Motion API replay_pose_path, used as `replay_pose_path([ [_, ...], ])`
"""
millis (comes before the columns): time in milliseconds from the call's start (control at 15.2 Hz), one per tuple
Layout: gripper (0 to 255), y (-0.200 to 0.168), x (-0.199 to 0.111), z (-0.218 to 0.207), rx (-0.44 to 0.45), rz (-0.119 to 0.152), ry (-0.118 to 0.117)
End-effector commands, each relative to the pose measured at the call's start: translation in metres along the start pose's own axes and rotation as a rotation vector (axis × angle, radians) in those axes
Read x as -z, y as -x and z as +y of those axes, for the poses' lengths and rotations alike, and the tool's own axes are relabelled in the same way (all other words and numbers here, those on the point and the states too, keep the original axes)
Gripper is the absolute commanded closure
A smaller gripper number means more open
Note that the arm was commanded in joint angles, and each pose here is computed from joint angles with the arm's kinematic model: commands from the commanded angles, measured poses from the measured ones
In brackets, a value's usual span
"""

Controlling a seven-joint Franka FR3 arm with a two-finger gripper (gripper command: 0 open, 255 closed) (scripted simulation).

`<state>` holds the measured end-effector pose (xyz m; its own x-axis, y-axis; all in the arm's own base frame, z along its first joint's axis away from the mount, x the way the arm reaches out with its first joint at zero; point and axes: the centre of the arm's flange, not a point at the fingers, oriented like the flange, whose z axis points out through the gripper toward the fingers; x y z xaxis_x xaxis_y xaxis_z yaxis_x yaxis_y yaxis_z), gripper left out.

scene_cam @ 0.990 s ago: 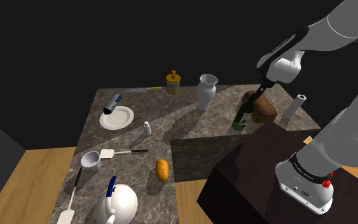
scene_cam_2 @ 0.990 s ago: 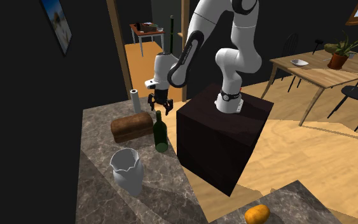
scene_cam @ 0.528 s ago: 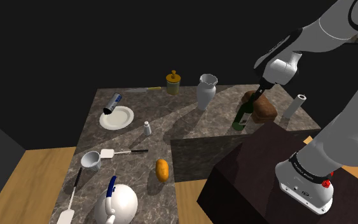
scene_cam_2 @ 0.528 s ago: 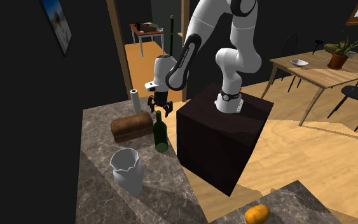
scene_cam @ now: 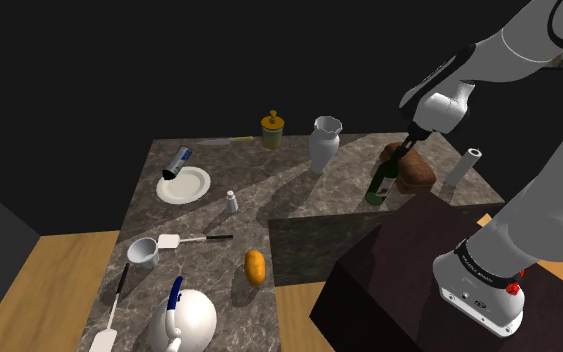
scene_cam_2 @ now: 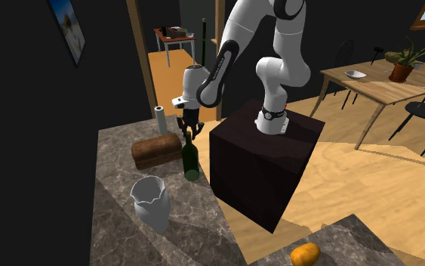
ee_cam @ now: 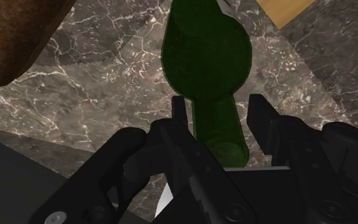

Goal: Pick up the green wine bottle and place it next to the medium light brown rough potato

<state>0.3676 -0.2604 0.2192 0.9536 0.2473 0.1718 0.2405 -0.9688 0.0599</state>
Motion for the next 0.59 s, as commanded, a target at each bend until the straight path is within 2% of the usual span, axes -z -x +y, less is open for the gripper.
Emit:
replay_pose_path([
  [0, 255, 0.000, 0.000, 0.000, 0.000, 0.000, 0.000],
  [198, 255, 0.000, 0.000, 0.000, 0.000, 0.000, 0.000],
  [528, 255, -0.004, 0.026, 0.002, 0.000, 0.000, 0.000],
])
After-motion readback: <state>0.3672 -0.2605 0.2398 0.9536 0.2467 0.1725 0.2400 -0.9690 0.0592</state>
